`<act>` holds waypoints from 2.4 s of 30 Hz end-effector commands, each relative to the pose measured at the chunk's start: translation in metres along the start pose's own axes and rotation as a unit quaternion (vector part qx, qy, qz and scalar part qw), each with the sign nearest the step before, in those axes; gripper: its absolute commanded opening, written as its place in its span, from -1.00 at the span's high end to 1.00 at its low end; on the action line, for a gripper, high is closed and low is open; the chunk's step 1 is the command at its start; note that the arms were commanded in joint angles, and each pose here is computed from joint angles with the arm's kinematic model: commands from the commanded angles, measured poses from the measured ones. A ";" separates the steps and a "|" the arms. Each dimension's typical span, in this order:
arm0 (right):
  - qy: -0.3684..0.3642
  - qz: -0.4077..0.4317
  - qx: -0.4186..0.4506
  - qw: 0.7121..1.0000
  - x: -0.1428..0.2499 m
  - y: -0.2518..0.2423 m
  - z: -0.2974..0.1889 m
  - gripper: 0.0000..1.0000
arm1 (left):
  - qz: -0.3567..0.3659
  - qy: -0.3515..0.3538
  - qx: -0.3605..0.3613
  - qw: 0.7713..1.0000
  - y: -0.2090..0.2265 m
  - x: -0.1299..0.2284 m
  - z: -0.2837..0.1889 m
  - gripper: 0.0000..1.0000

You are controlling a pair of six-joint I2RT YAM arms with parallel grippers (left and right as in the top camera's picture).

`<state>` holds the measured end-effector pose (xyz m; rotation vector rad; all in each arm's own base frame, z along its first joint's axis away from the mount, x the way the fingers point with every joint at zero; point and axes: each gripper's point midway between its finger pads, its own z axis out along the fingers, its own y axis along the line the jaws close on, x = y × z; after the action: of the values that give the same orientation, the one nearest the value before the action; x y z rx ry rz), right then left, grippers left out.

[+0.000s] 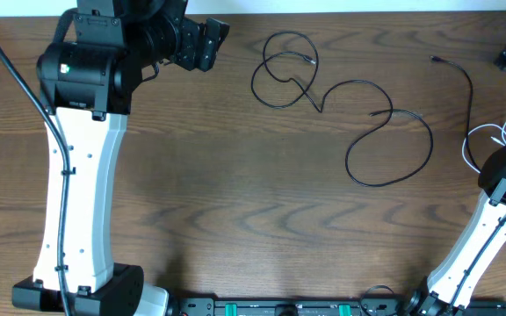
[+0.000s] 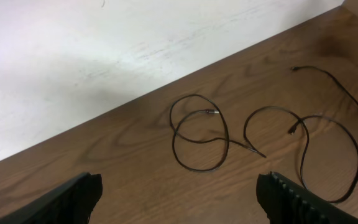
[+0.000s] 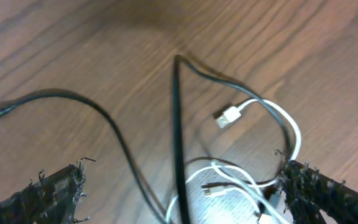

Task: Untangle cables
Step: 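Move the right gripper back to the black cable loops at center, then lower the right gripper and grasp a black cable strand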

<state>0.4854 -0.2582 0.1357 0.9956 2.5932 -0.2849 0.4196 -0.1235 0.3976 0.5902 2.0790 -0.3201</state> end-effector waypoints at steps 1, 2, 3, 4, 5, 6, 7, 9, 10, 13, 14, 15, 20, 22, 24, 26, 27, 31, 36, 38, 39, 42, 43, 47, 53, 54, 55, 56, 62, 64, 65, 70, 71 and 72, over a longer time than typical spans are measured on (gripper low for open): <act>-0.035 -0.008 -0.078 0.996 -0.016 0.024 -0.041 -0.99 | 0.005 0.000 -0.003 1.000 -0.001 0.000 -0.002 -0.68; -0.045 -0.013 -0.095 0.994 -0.020 0.029 -0.052 -0.98 | 0.005 -0.001 -0.003 1.000 -0.001 0.000 -0.002 -0.68; -0.057 -0.019 -0.114 0.992 -0.024 0.035 -0.066 -0.98 | 0.005 -0.001 -0.003 1.000 -0.001 0.000 -0.002 -0.68; -0.068 -0.023 -0.127 0.989 -0.027 0.038 -0.079 -0.99 | 0.005 -0.001 -0.003 1.000 -0.001 0.000 -0.002 -0.68; -0.083 -0.028 -0.141 0.986 -0.031 0.042 -0.097 -0.98 | 0.005 0.000 -0.003 1.000 -0.001 0.000 -0.002 -0.68; -0.093 -0.034 -0.149 0.984 -0.032 0.045 -0.110 -0.98 | 0.004 0.000 -0.003 1.000 -0.001 0.000 -0.002 -0.68; -0.104 -0.037 -0.153 0.982 -0.033 0.047 -0.124 -0.99 | 0.004 0.000 -0.003 1.000 -0.001 0.001 -0.002 -0.68; -0.120 -0.047 -0.159 0.979 -0.031 0.050 -0.147 -0.99 | 0.004 0.001 -0.003 1.000 -0.001 0.001 -0.002 -0.69; -0.126 -0.054 -0.163 0.977 -0.029 0.052 -0.158 -0.99 | 0.004 0.001 -0.003 1.000 -0.001 0.001 -0.002 -0.69; -0.133 -0.069 -0.185 0.971 -0.018 0.066 -0.185 -0.99 | 0.004 0.001 -0.003 1.000 -0.001 0.001 -0.002 -0.68; -0.133 -0.077 -0.200 0.968 -0.013 0.075 -0.193 -0.99 | 0.004 0.001 -0.003 1.000 -0.001 0.001 -0.002 -0.68; -0.132 -0.084 -0.210 0.965 -0.009 0.082 -0.199 -0.99 | 0.004 0.001 -0.003 1.000 -0.001 0.001 -0.002 -0.68; -0.113 -0.130 -0.235 0.957 0.023 0.123 -0.218 -0.98 | 0.007 -0.001 -0.004 1.000 -0.001 0.000 -0.002 -0.68; -0.100 -0.152 -0.243 0.953 0.040 0.141 -0.222 -0.99 | 0.011 -0.001 -0.004 1.000 -0.001 0.000 -0.002 -0.68; -0.088 -0.177 -0.250 0.948 0.057 0.159 -0.225 -0.99 | 0.013 -0.001 -0.004 1.000 -0.001 0.000 -0.002 -0.68; -0.079 -0.201 -0.258 0.942 0.073 0.178 -0.228 -0.99 | 0.017 -0.002 -0.004 1.000 0.000 -0.001 -0.002 -0.68; -0.077 -0.217 -0.263 0.937 0.083 0.189 -0.232 -0.99 | 0.017 -0.003 -0.004 1.000 0.000 -0.001 -0.002 -0.68; -0.070 -0.271 -0.275 0.920 0.118 0.228 -0.241 -0.98 | 0.017 -0.003 -0.004 1.000 0.000 -0.001 -0.002 -0.68; -0.049 -0.317 -0.269 0.908 0.156 0.262 -0.234 -0.99 | 0.017 -0.003 -0.004 1.000 0.000 -0.001 -0.002 -0.68; -0.035 -0.337 -0.266 0.902 0.172 0.275 -0.225 -0.98 | 0.017 -0.003 -0.004 1.000 0.000 -0.001 -0.002 -0.68; -0.028 -0.343 -0.263 0.901 0.178 0.280 -0.219 -0.98 | 0.017 -0.003 -0.004 1.000 0.000 -0.001 -0.002 -0.68; -0.006 -0.364 -0.246 0.898 0.197 0.298 -0.194 -0.99 | 0.019 -0.004 -0.005 1.000 0.000 -0.002 -0.002 -0.68; 0.002 -0.369 -0.244 0.897 0.204 0.304 -0.186 -0.98 | 0.019 -0.004 -0.005 1.000 0.000 -0.002 -0.002 -0.69; 0.031 -0.379 -0.228 0.897 0.223 0.319 -0.152 -0.98 | 0.019 -0.005 -0.005 1.000 0.000 -0.002 -0.002 -0.68; 0.088 -0.382 -0.216 0.895 0.248 0.328 -0.105 -0.99 | 0.019 -0.005 -0.005 1.000 0.000 -0.002 -0.002 -0.68; 0.099 -0.384 -0.215 0.892 0.255 0.330 -0.097 -0.98 | 0.020 -0.006 -0.005 1.000 0.000 -0.003 -0.002 -0.69; 0.104 -0.386 -0.214 0.891 0.259 0.331 -0.094 -0.99 | 0.020 -0.006 -0.005 1.000 0.000 -0.003 -0.002 -0.68; 0.107 -0.387 -0.213 0.891 0.261 0.331 -0.091 -0.98 | 0.020 -0.006 -0.005 1.000 0.000 -0.003 -0.002 -0.68; 0.100 -0.384 -0.219 0.892 0.266 0.341 -0.092 -0.99 | 0.020 -0.006 -0.005 1.000 0.000 -0.003 -0.002 -0.68; 0.098 -0.373 -0.221 0.896 0.265 0.344 -0.092 -0.98 | 0.020 -0.006 -0.005 1.000 0.000 -0.003 -0.002 -0.68; 0.096 -0.372 -0.222 0.896 0.264 0.345 -0.092 -0.99 | 0.020 -0.006 -0.005 1.000 0.000 -0.003 -0.002 -0.69; 0.096 -0.375 -0.217 0.896 0.267 0.345 -0.092 -0.96 | 0.020 -0.007 -0.005 1.000 0.000 -0.003 -0.002 -0.68; 0.091 -0.371 -0.204 0.902 0.265 0.343 -0.090 -0.96 | 0.020 -0.007 -0.005 1.000 0.000 -0.003 -0.002 -0.68; 0.082 -0.367 -0.187 0.907 0.263 0.341 -0.088 -0.96 | 0.020 -0.007 -0.005 1.000 0.000 -0.003 -0.002 -0.69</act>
<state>0.5138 0.1808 0.0939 -0.1749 2.9116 0.2239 0.4214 -0.1237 0.4002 0.6130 2.0576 -0.3037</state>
